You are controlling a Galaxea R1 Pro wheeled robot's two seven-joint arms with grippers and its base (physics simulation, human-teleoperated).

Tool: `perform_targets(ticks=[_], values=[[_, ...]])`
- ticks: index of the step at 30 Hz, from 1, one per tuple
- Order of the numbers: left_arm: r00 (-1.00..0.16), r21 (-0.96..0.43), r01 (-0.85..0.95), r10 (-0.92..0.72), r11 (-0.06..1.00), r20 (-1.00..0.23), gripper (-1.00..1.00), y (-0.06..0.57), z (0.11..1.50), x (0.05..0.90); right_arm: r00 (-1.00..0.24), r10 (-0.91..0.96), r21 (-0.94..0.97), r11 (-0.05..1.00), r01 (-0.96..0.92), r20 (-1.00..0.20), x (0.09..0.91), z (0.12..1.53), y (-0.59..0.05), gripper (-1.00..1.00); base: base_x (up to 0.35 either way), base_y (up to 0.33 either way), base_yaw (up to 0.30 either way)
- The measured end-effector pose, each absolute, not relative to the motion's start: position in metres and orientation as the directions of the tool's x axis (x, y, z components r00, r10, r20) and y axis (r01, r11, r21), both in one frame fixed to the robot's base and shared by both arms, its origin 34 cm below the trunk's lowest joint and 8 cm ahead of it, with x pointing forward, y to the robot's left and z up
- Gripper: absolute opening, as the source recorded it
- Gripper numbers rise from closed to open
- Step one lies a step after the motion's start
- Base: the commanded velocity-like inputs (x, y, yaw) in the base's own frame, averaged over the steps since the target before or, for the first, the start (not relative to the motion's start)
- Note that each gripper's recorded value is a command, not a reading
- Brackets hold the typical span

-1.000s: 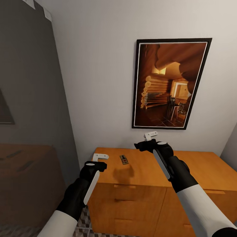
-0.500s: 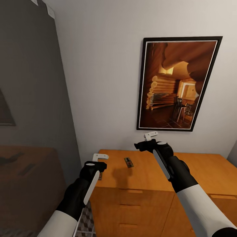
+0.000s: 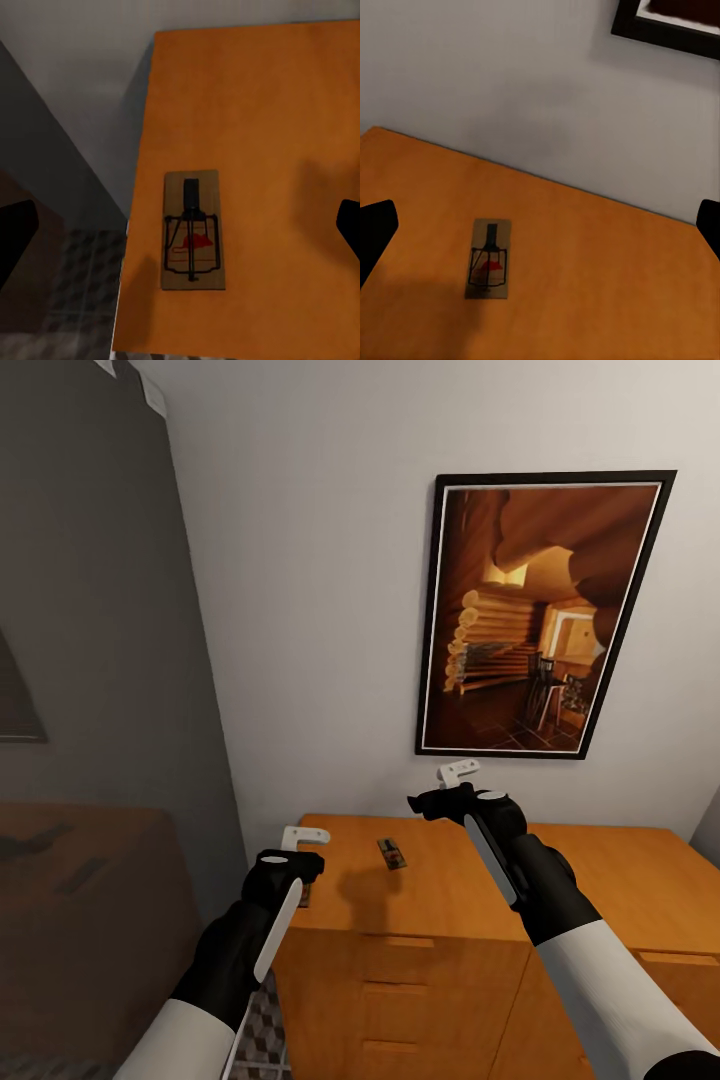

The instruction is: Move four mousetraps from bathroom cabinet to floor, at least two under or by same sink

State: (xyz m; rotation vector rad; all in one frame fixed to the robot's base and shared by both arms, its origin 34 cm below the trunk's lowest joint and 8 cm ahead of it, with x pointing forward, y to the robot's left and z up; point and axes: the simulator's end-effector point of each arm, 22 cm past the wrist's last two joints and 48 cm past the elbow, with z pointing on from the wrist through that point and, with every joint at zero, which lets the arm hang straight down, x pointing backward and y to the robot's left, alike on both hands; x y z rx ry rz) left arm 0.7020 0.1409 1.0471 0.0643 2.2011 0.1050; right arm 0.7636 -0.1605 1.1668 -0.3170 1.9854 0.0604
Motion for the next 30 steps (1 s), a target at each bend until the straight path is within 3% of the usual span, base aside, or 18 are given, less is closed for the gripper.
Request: perform_targets(ticks=[30], values=[[-0.595, 0.1, 0.012, 0.087, 0.995, -0.799, 1.0, 0.1399, 1.0442, 0.7014, -0.397, -0.232, -0.13, 0.955, -0.267, -0.888, 0.761, 1.1585, -0.1521, 1.0, 0.016, 0.0, 0.0]])
